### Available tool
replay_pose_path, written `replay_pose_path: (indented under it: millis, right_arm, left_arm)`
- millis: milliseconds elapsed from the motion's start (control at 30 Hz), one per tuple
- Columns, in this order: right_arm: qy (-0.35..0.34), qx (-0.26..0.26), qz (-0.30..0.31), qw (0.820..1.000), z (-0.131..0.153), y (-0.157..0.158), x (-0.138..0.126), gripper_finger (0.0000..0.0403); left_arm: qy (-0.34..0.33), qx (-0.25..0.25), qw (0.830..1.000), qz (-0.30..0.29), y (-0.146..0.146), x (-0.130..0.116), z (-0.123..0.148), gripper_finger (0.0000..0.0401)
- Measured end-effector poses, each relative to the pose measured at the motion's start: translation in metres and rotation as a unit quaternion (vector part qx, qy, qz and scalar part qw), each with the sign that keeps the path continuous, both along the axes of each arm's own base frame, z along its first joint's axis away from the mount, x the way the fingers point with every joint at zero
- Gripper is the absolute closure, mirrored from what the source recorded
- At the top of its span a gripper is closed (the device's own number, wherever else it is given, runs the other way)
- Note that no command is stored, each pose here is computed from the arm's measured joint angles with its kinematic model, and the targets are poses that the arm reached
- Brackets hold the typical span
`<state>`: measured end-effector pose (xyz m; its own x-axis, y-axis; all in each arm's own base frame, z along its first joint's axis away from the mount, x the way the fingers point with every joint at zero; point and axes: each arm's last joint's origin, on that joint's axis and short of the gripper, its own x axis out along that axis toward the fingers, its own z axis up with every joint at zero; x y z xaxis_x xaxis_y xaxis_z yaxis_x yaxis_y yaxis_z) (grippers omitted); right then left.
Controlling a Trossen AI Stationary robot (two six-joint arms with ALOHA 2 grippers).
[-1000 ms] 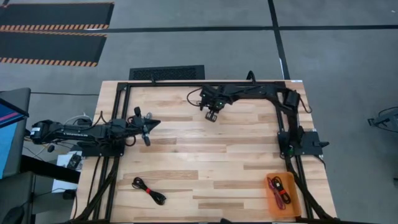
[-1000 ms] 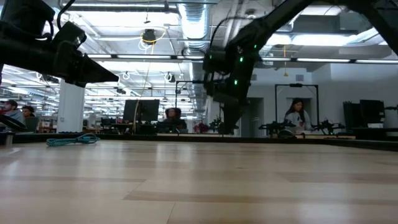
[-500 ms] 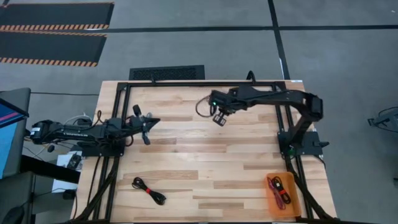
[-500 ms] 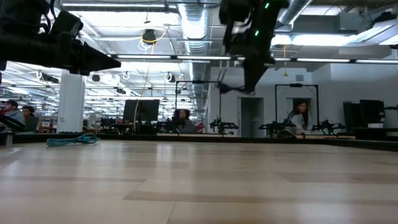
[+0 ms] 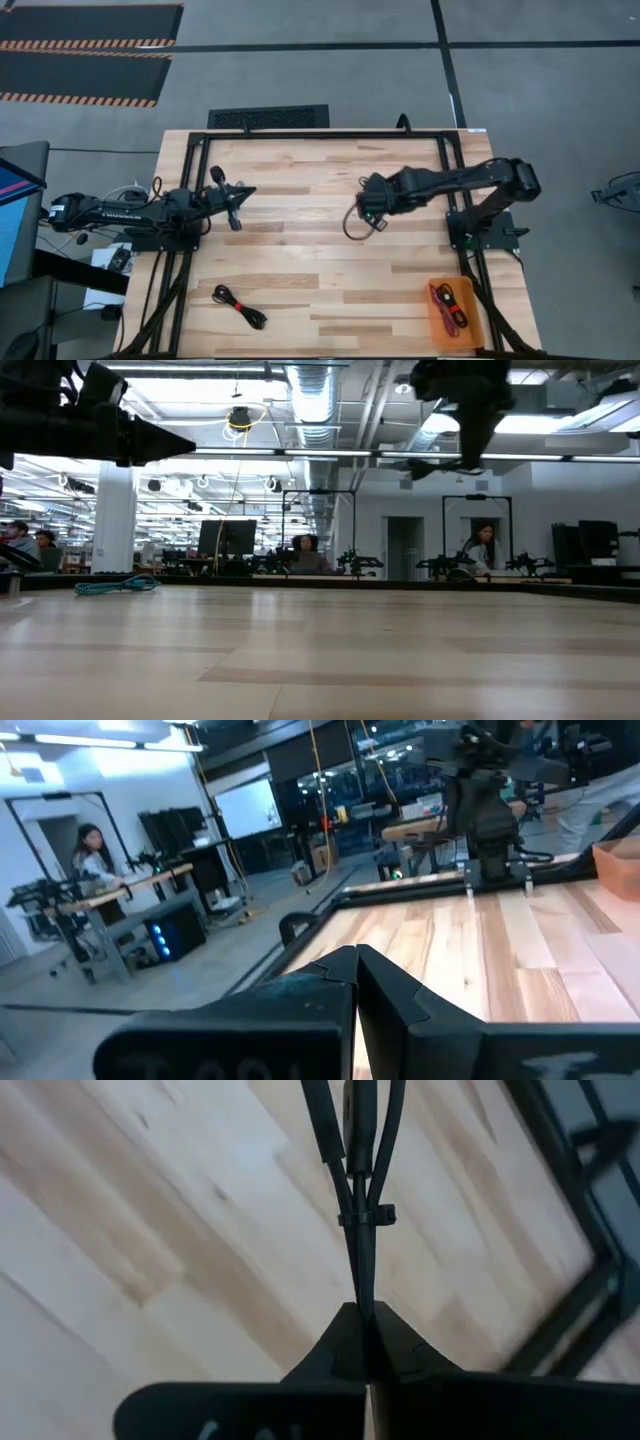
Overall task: Pick and place USB-C Cables
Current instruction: Put the top black charger cable into the orange bin
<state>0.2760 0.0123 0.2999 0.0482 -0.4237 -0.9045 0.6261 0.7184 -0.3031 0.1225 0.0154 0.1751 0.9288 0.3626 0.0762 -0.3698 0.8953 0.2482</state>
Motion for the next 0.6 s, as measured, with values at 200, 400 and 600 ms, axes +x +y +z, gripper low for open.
replay_pose_path:
  millis: [200, 400, 600]
  right_arm:
    - [0.018, 0.005, -0.053, 0.998, 0.003, 0.030, -0.019, 0.0398]
    - [-0.013, 0.037, -0.069, 0.997, 0.002, 0.076, -0.032, 0.0399]
    - [-0.026, 0.080, -0.092, 0.992, 0.001, 0.118, -0.052, 0.0399]
  left_arm:
    - [-0.009, 0.001, 1.000, 0.000, 0.000, 0.000, 0.002, 0.0401]
    - [-0.009, 0.000, 1.000, 0.001, 0.000, 0.000, 0.002, 0.0401]
    - [-0.011, 0.000, 1.000, 0.003, 0.000, 0.000, 0.002, 0.0401]
